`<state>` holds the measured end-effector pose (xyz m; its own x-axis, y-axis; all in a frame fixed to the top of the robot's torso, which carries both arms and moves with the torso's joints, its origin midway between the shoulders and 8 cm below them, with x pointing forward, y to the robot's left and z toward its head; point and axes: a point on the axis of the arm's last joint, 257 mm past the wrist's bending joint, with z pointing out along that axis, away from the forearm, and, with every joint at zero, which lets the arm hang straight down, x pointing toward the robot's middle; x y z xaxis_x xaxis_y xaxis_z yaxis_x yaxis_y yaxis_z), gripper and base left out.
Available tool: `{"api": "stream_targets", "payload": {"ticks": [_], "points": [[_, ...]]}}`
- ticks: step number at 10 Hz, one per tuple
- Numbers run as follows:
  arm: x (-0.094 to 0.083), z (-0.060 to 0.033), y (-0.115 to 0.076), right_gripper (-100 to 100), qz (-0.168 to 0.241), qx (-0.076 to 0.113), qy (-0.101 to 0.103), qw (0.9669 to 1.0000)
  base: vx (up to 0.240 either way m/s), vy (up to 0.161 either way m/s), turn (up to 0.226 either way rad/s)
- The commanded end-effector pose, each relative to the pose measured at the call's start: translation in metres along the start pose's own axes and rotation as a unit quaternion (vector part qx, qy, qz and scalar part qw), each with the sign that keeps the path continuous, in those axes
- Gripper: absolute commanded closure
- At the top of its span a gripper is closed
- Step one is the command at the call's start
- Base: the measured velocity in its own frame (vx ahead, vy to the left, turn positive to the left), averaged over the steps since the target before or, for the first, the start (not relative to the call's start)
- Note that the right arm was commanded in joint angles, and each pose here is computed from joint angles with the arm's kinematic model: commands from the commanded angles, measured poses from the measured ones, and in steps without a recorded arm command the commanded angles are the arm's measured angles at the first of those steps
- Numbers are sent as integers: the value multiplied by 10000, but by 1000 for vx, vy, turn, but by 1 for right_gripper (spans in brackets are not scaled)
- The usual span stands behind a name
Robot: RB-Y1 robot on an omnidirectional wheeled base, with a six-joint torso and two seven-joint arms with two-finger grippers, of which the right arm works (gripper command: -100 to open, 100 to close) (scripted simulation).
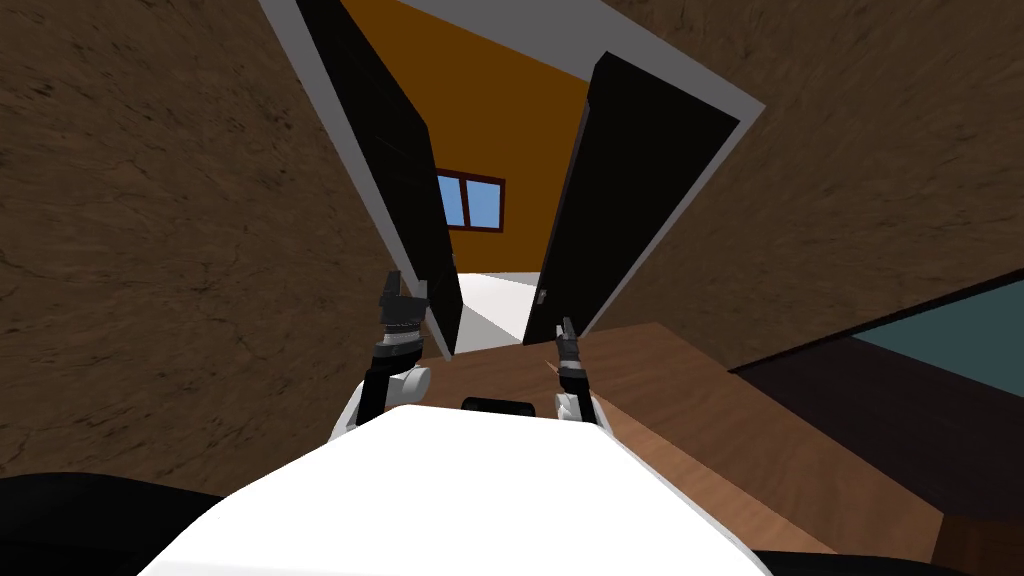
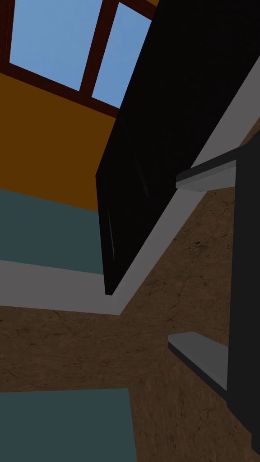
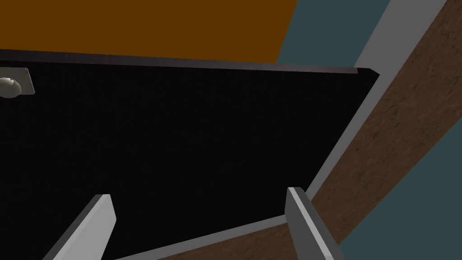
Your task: Push the door open
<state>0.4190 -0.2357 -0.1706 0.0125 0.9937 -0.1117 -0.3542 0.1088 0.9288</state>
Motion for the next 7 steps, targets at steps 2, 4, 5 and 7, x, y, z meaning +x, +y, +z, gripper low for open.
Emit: {"api": "stream_targets", "payload": {"ticks": [2, 4, 5, 7], "points": [[39, -13, -178, -100, 48, 128, 40, 9999, 59, -47, 23], [90, -38, -353, -100, 105, 256, 87, 9996, 88, -65, 59], [116, -52, -439, -100, 132, 321, 110, 9993, 83, -84, 59], [167, -83, -608, -100, 187, 449, 155, 9987, 88, -82, 57]]}}
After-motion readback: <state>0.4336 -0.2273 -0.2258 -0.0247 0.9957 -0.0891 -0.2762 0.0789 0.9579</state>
